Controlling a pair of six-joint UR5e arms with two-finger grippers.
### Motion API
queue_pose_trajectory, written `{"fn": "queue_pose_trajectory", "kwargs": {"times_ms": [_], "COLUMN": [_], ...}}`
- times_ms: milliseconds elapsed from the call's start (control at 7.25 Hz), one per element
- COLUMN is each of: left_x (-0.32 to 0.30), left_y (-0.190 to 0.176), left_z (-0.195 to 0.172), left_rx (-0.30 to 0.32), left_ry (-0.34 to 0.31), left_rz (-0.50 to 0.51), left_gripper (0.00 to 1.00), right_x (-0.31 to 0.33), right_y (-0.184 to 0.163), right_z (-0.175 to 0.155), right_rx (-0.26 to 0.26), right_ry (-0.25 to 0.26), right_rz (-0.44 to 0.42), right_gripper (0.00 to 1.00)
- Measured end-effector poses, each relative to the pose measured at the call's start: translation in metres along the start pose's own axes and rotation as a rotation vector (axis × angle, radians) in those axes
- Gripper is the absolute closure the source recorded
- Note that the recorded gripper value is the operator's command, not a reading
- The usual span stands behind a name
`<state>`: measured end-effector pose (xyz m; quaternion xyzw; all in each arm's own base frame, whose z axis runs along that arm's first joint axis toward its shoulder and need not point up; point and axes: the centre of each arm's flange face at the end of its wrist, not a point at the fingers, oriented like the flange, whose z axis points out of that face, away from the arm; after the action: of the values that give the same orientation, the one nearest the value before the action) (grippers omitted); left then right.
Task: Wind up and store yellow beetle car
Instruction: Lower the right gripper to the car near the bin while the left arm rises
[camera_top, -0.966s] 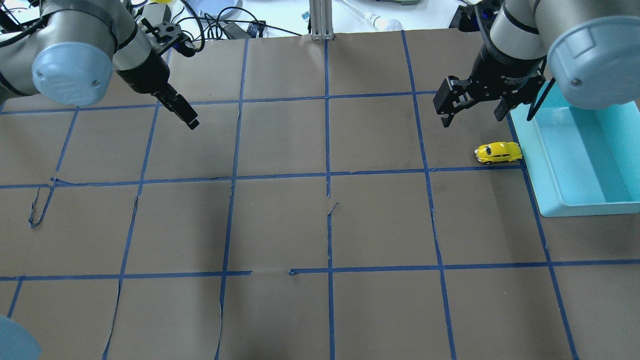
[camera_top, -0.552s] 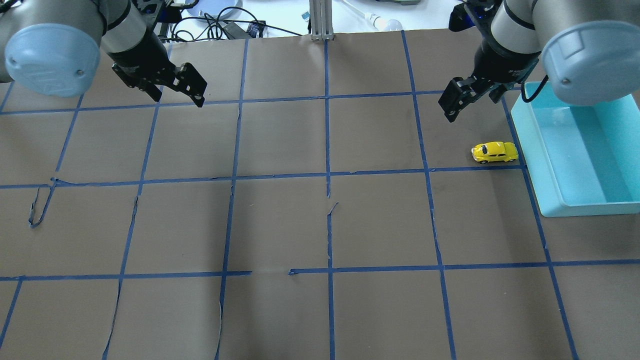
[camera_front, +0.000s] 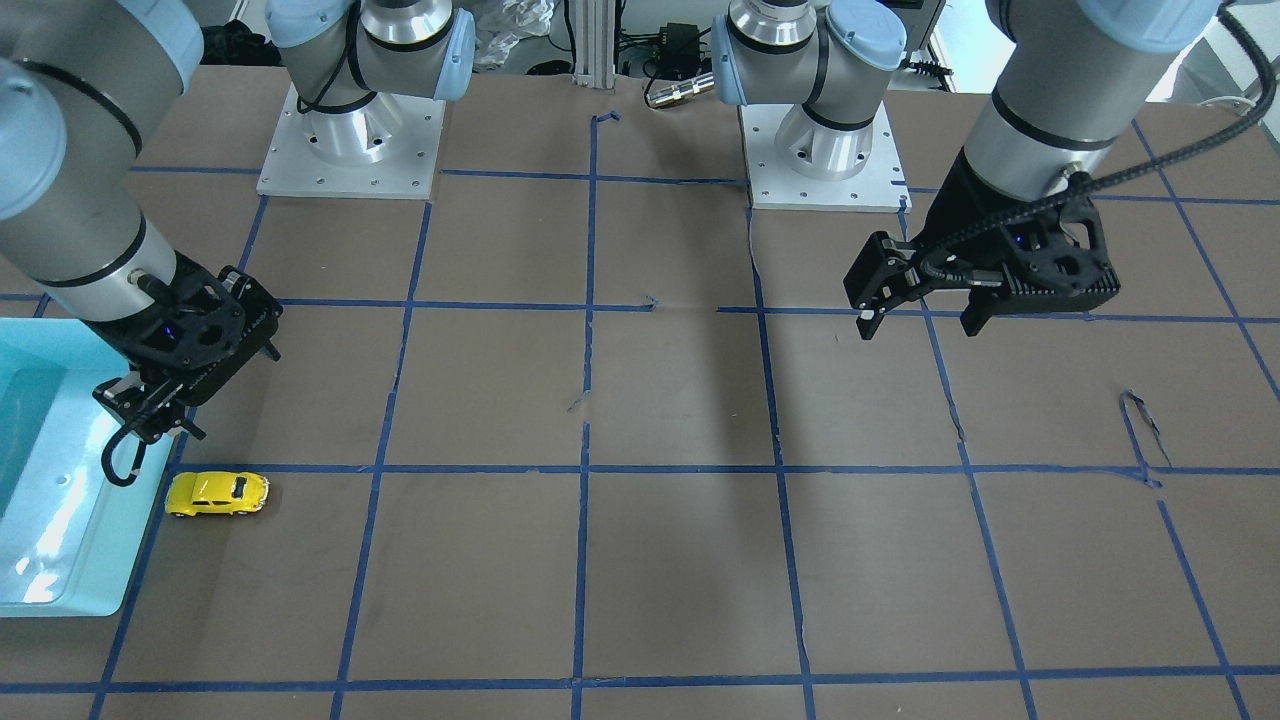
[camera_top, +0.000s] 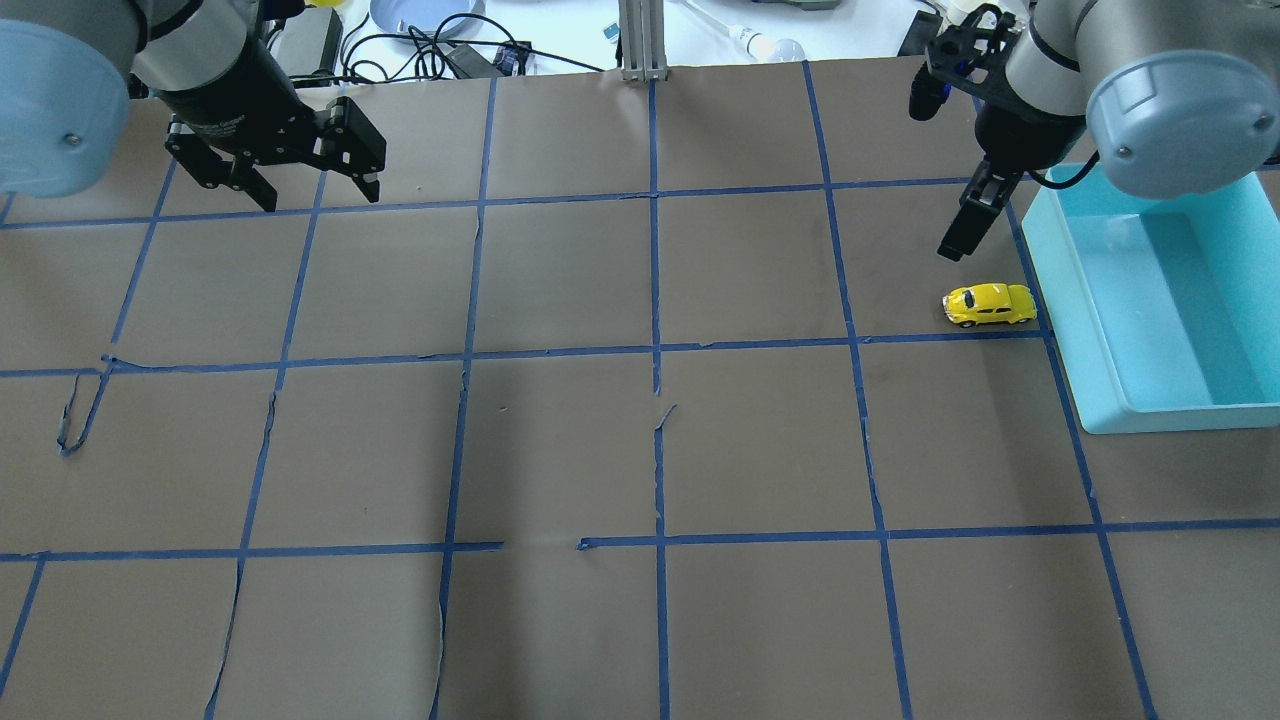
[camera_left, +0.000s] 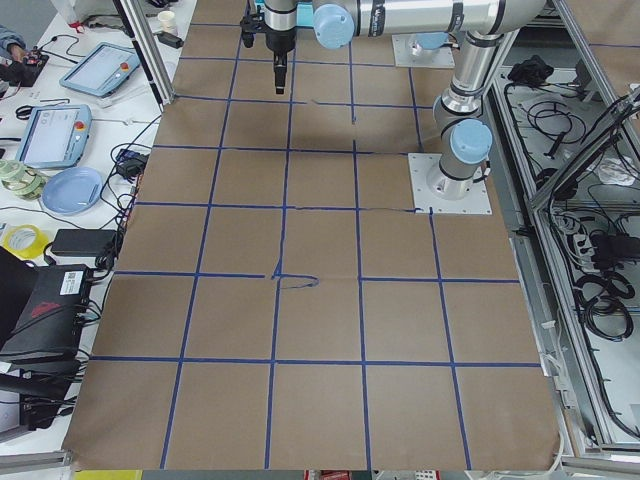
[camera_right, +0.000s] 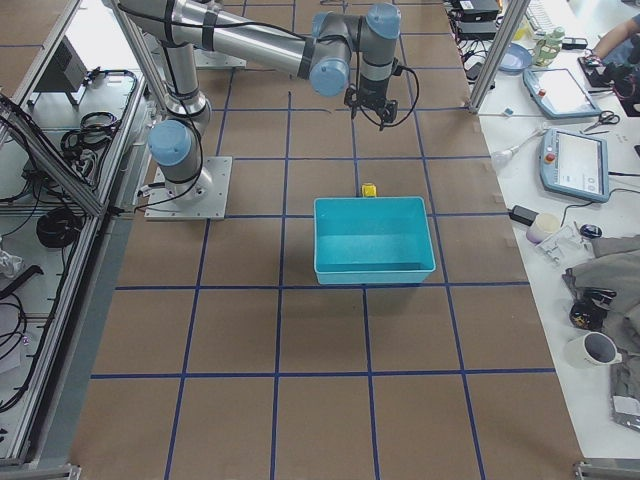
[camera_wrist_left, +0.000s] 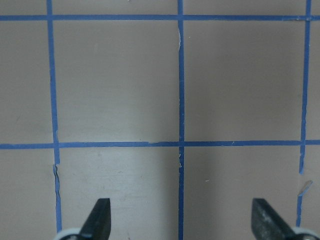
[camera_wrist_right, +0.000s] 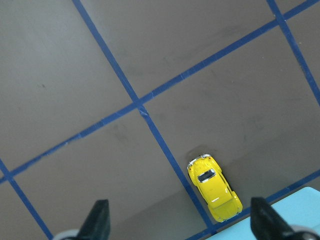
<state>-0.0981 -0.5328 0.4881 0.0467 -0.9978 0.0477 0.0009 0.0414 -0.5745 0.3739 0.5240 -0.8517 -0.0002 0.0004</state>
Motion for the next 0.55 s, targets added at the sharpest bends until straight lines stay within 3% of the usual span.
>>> {"fn": "queue_pose_trajectory", "kwargs": {"times_ms": [276, 552], "left_x": [0.017, 0.034], "left_y": [0.018, 0.031], "left_z": [-0.014, -0.021], "left_rx": [0.017, 0.032], "left_ry": [-0.019, -0.018], "left_rz": [0.012, 0.046], "left_gripper": [0.0, 0.0], "right_x": [0.038, 0.057], "right_y": [0.024, 0.031], "right_z": [0.041, 0.079], "right_rx": [-0.054, -0.107], "right_ry": [-0.002, -0.019], "right_rz": [-0.151, -0.206], "right_gripper": [0.0, 0.0]}}
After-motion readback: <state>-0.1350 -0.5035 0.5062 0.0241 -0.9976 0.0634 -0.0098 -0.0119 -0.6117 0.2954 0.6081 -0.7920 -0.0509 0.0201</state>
